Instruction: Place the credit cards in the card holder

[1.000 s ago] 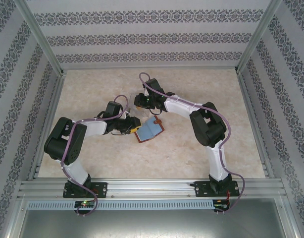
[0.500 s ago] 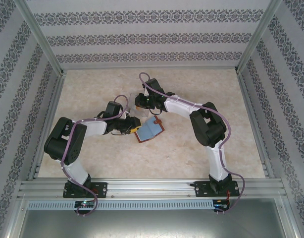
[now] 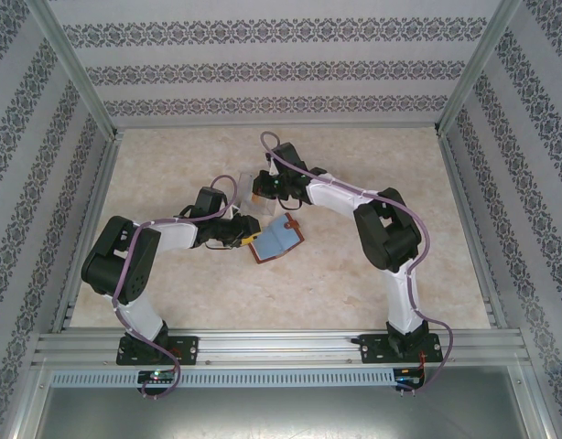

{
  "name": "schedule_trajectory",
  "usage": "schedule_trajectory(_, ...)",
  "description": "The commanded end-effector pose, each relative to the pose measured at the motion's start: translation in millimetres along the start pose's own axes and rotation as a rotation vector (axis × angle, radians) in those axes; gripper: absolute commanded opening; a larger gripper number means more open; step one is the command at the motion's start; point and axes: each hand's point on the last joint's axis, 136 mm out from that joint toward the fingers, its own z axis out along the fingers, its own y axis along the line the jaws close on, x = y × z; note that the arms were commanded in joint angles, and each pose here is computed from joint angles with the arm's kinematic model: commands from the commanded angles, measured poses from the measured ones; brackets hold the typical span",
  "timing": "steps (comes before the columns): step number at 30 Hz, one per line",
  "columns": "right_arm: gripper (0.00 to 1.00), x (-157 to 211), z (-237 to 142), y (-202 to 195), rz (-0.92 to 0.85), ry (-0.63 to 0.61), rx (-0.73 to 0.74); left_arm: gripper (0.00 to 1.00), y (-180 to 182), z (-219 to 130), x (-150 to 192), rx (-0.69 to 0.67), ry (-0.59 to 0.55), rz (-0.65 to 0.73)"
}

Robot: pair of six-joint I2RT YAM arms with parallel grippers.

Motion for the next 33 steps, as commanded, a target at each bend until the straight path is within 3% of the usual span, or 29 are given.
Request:
schedule_trajectory(1, 0.0, -11.6, -23.3, 14.5, -0.028, -0.029, -0.033, 0.37, -8.7, 0.8, 5.0, 0.013, 0.029, 0.015)
schedule_trajectory(4, 0.03, -13.5, -26.5, 11.8, -0.026, -0.035, -0.022, 0.38, -9.8, 0.5, 4.6, 0.014, 0.029, 0.015)
schedule_trajectory(6, 0.25, -12.3, -25.0, 7.0, -0.02, -0.034, 0.005, 0.37, -10.8, 0.4, 4.6, 0.016, 0.03, 0.014)
schedule_trajectory(9, 0.51, -7.5, -19.3, 1.9, -0.004, -0.029, 0.062, 0.37, -11.6, -2.3, 5.0, 0.013, 0.029, 0.019)
schedule_trajectory(12, 0.63, -0.7, -13.3, 3.9, 0.0, -0.028, 0.143, 0.38, -5.8, -10.5, 7.7, -0.017, 0.025, 0.022)
schedule_trajectory(17, 0.66, 1.5, 0.1, 5.1, 0.04, -0.038, 0.248, 0.38, -1.8, -15.8, 10.2, -0.022, 0.028, 0.025)
schedule_trajectory(24, 0.67, -3.5, -0.6, -7.9, -0.032, -0.081, 0.501, 0.38, -3.2, -12.5, 8.4, 0.008, 0.038, 0.022)
schedule_trajectory(33, 0.68, -4.3, 4.6, -8.3, -0.067, -0.106, 0.558, 0.38, 1.1, -6.9, 10.1, 0.022, 0.053, 0.019)
